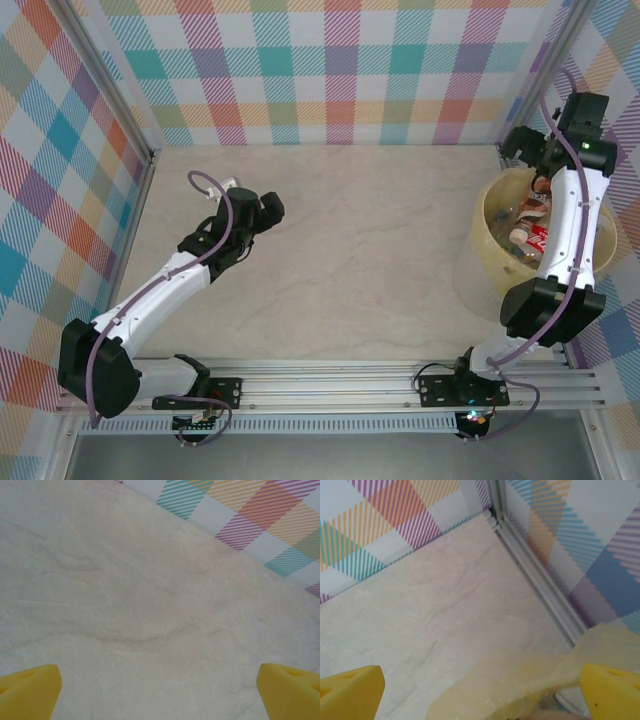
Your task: Put the plastic bottles in the bin
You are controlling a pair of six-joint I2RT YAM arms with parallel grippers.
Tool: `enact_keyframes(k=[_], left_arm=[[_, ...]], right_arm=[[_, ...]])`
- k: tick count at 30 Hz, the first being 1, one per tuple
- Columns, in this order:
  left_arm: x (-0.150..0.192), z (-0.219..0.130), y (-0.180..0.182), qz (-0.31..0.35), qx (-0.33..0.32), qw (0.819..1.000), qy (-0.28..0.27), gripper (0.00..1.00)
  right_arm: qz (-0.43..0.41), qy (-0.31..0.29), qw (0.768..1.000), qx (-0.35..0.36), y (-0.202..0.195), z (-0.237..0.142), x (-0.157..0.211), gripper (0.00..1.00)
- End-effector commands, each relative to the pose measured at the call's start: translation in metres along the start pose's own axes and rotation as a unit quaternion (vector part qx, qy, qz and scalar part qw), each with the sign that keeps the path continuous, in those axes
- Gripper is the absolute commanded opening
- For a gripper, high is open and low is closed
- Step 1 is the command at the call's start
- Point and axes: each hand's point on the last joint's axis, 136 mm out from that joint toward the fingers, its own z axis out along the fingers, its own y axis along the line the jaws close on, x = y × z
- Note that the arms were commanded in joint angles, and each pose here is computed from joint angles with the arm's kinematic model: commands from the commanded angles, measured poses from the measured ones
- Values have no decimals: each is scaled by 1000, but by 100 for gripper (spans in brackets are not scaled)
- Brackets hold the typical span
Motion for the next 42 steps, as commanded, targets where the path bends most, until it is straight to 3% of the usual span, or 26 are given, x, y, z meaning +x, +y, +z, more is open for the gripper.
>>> enact_keyframes(k=[1,6,10,15,19,22,25,30,35,42], left_arm=[[-4,-1,7,-7,-10,1000,-8,100],[-3,0,10,4,-21,1000,0,100],[-10,-8,19,2,-41,999,-14,100],[-26,-30,44,3,-82,995,-50,100],[-42,-53,75,8,-134,986,-95,100],[-51,-66,102,20,-182,974,-131,100],[-55,-75,134,39,-246,956,-159,100],[-52,-75,181,70,-328,926,-174,100],[-30,-49,206,80,-320,929,-167,100],[8,2,225,116,-289,945,-103,100]], right_arm=[[14,18,999,-27,9,-18,17,100],[-1,-14,999,-38,18,-47,-3,100],[-70,-47,989,-121,76,-83,-7,100],[-167,-53,946,-274,173,-110,24,100],[-215,-67,894,-387,239,-115,57,100],[-253,-72,863,-432,270,-107,86,100],[-286,-47,846,-447,283,-80,122,100],[-282,1,887,-366,257,7,177,100],[-309,32,907,-285,217,65,221,100],[-294,78,929,-213,169,113,245,100]])
